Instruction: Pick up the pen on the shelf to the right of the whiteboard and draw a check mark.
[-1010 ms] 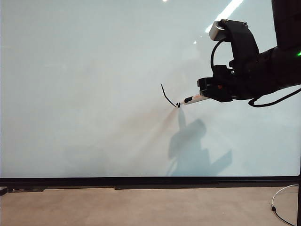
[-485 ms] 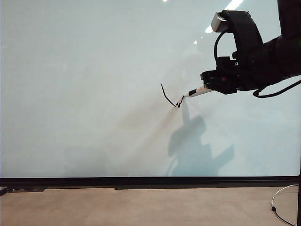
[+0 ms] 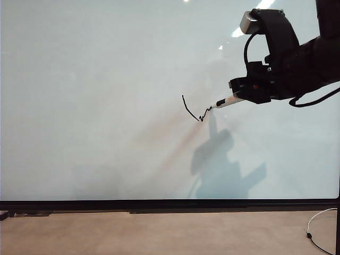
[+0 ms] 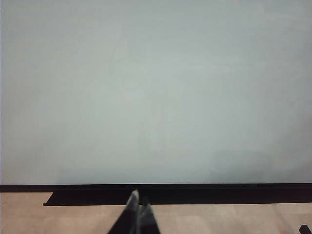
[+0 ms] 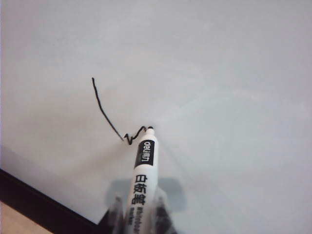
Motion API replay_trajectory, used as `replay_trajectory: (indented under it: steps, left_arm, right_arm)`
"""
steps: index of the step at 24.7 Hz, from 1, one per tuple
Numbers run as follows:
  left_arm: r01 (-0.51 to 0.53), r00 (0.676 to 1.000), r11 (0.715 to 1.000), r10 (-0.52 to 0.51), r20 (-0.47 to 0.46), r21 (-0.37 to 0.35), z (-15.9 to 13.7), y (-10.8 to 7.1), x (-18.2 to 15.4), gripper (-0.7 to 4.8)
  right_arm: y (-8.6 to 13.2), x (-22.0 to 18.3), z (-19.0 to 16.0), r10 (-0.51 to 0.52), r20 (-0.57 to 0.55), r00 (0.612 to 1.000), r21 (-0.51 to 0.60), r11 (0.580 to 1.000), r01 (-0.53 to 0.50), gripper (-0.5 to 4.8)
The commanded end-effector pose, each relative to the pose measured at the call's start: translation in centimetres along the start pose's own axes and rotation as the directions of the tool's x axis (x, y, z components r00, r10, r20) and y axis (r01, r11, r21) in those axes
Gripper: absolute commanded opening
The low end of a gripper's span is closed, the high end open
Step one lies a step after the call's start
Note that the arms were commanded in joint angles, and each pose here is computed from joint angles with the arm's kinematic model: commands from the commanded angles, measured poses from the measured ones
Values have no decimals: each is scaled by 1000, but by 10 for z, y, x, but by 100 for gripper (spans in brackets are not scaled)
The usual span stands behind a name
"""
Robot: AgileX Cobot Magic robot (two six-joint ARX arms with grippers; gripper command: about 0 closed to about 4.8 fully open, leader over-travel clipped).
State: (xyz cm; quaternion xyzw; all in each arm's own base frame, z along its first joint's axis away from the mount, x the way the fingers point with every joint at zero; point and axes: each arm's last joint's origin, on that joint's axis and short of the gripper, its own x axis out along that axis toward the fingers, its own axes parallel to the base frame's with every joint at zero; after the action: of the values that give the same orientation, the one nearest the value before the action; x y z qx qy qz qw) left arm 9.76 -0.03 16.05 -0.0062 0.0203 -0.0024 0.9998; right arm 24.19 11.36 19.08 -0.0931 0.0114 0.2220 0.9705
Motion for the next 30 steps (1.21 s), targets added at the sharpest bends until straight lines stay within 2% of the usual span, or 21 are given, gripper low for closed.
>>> replay_trajectory:
  steps: [1,8,30]
  left_arm:
    - [0,1000,1000,0,16,5,2,0,0,-5]
    - [0,1000,1000,0,15,5,2,0,0,-4]
    - [0,1000,1000,0,15,5,2,0,0,-5]
  right_arm:
    - [-2,-2,6,-21,22,1000,-14,1000,21,-7]
    - [-4,-5,10,-61,15,998,-32,998,61,-7]
    - [-14,-12,20,-97,42,994,-56,994,99,-7]
